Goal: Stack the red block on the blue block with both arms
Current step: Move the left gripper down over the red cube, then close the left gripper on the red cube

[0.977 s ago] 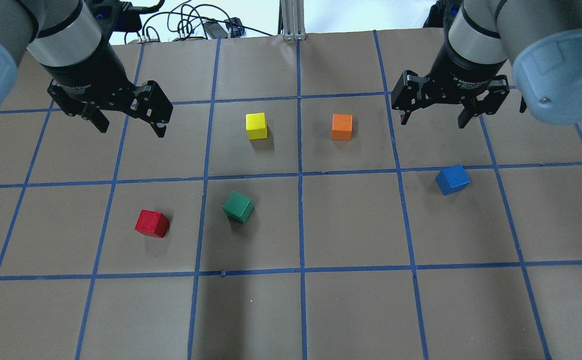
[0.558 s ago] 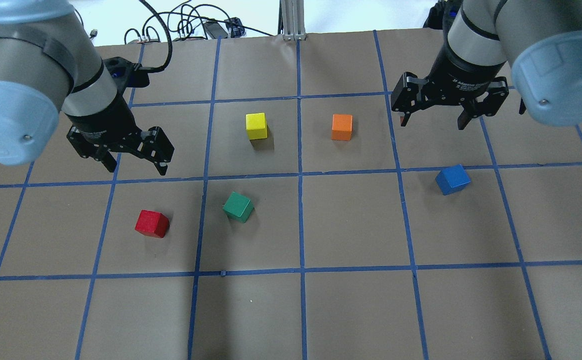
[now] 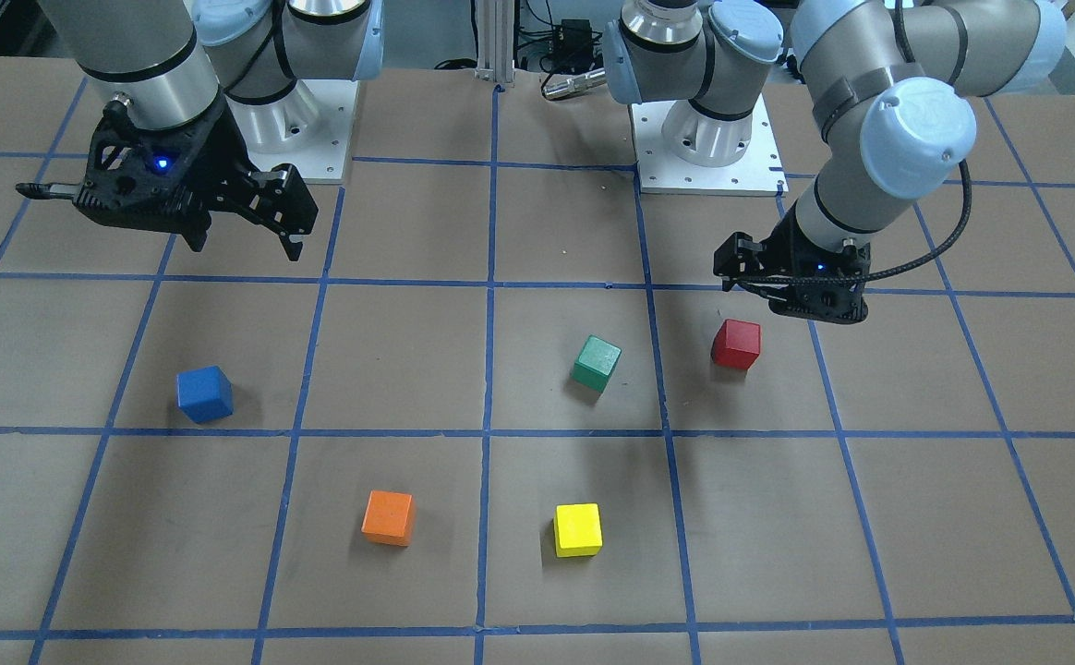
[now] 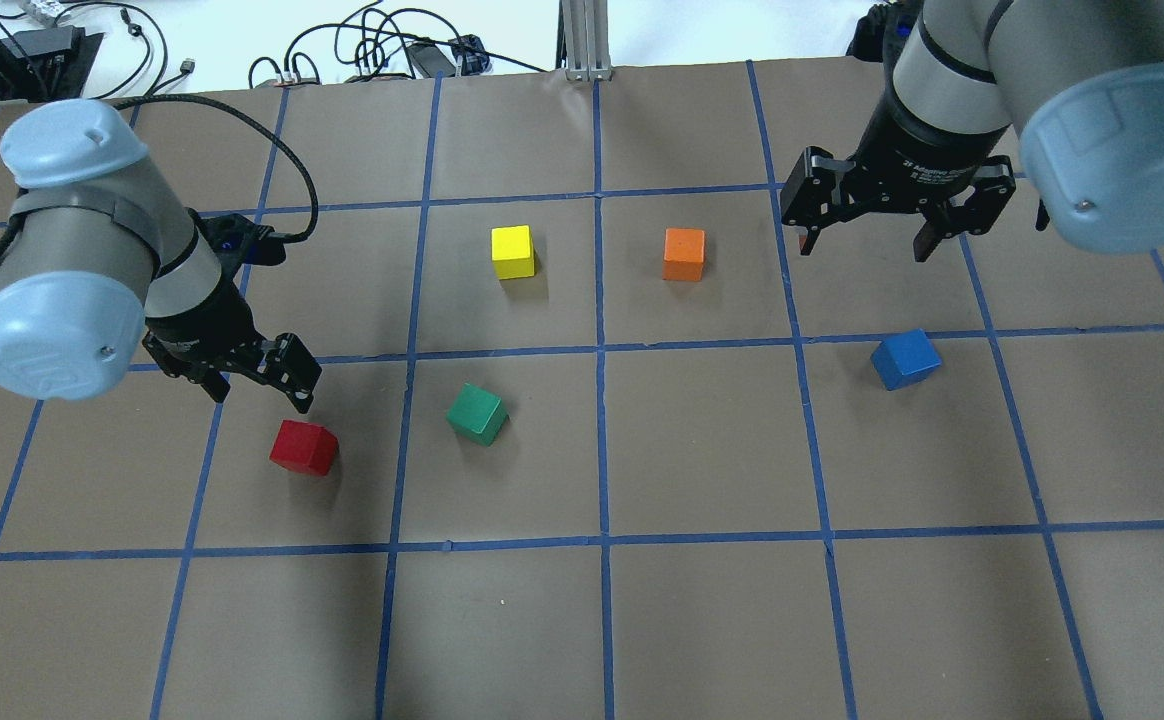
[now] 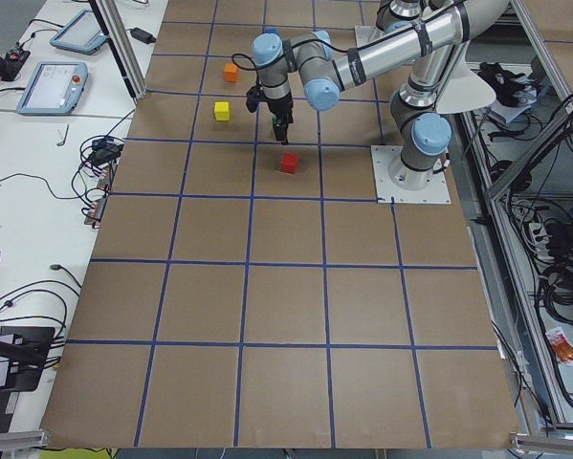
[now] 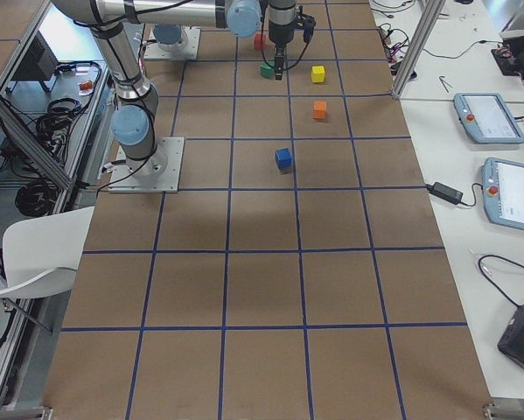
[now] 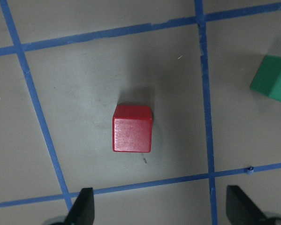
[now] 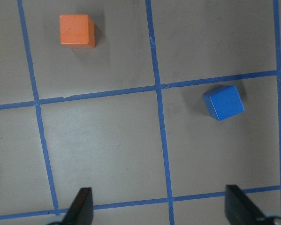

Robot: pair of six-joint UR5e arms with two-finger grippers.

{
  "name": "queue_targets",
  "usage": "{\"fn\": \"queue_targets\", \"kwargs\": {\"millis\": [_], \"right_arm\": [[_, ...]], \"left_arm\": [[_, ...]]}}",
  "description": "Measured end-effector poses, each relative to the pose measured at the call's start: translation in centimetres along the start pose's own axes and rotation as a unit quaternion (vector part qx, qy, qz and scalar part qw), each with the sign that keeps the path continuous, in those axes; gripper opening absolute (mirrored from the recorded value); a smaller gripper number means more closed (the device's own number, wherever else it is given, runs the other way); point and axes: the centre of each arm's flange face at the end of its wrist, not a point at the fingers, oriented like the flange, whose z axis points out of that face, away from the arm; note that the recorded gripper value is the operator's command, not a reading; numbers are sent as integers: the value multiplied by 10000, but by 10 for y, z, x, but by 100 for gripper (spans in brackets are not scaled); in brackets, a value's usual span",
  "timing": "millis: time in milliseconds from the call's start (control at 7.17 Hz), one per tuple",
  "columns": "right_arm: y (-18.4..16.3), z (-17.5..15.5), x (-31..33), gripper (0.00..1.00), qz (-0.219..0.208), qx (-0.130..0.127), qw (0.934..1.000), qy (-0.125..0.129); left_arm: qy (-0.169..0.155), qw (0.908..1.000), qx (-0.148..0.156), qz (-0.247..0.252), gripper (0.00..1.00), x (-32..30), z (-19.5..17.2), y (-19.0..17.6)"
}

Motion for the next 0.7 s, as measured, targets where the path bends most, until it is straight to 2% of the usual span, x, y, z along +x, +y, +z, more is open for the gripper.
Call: {"fn": "queue_targets", "kwargs": {"millis": [140,419,558,698], "right_arm": [[0,0,0,100,0,0,10000,2],[0,0,0,100,3,3,10000,3],[0,0,1,100,4,4,10000,7],[0,0,1,100,8,4,10000,15]], "left_arm": [[-72,9996,128,259,100,-3,24,-1],[-161,9985,260,462,97,-3,67,-1],[-179,9983,274,488,91,-4,82,-3],[-174,9983,256,488,75,-4,93,-4]]}}
